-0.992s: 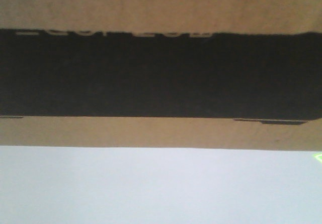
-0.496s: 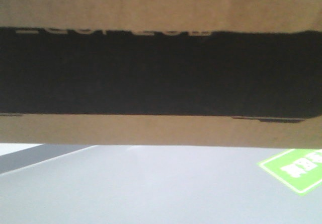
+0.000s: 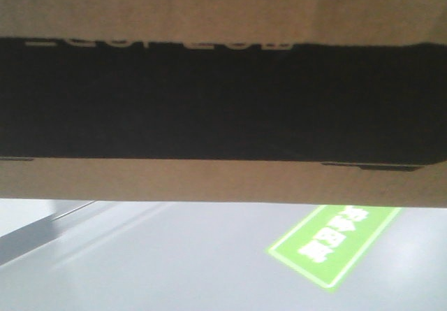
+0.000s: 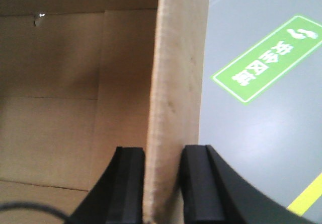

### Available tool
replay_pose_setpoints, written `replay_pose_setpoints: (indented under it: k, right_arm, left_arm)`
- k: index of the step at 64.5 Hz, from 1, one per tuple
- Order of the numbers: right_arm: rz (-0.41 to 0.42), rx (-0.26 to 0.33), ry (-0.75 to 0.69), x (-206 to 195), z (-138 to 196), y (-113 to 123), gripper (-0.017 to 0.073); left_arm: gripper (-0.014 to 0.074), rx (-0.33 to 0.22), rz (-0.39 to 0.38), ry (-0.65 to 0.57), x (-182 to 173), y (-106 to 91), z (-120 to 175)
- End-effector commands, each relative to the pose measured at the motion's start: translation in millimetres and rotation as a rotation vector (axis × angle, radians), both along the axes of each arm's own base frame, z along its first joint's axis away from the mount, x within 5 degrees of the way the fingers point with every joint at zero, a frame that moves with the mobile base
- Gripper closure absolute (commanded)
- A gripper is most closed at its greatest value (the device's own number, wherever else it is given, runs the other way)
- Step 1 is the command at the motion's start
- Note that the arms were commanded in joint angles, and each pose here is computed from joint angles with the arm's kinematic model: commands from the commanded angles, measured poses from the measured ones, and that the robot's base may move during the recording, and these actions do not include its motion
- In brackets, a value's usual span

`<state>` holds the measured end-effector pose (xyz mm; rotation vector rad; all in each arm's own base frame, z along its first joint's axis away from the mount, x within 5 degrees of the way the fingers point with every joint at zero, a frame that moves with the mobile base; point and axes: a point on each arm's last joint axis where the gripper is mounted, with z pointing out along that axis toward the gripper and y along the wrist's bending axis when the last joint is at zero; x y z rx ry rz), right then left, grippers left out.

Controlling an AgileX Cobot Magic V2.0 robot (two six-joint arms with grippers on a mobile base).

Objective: Grab box from left shelf to table start
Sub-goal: 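Keep holding the box with both grippers while driving across the floor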

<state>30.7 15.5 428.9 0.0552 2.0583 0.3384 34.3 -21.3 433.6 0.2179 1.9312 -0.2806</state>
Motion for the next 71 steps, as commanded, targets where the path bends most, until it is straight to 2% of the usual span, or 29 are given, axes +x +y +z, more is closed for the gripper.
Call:
replay_pose_setpoints:
  k: [1, 71]
  right_arm:
    - [-0.098, -0.082, -0.134, 6.0, 15.2, -10.5, 0.0502]
    - [-0.096, -0.079, -0.134, 6.0, 15.2, -10.2, 0.0502]
  left_arm:
    - [0.0698, -0.093, -0.001, -0.222, -4.2, -0.9, 28.3]
    - [0.0698, -0.094, 0.0, -0.225, -3.4, -0.9, 28.7]
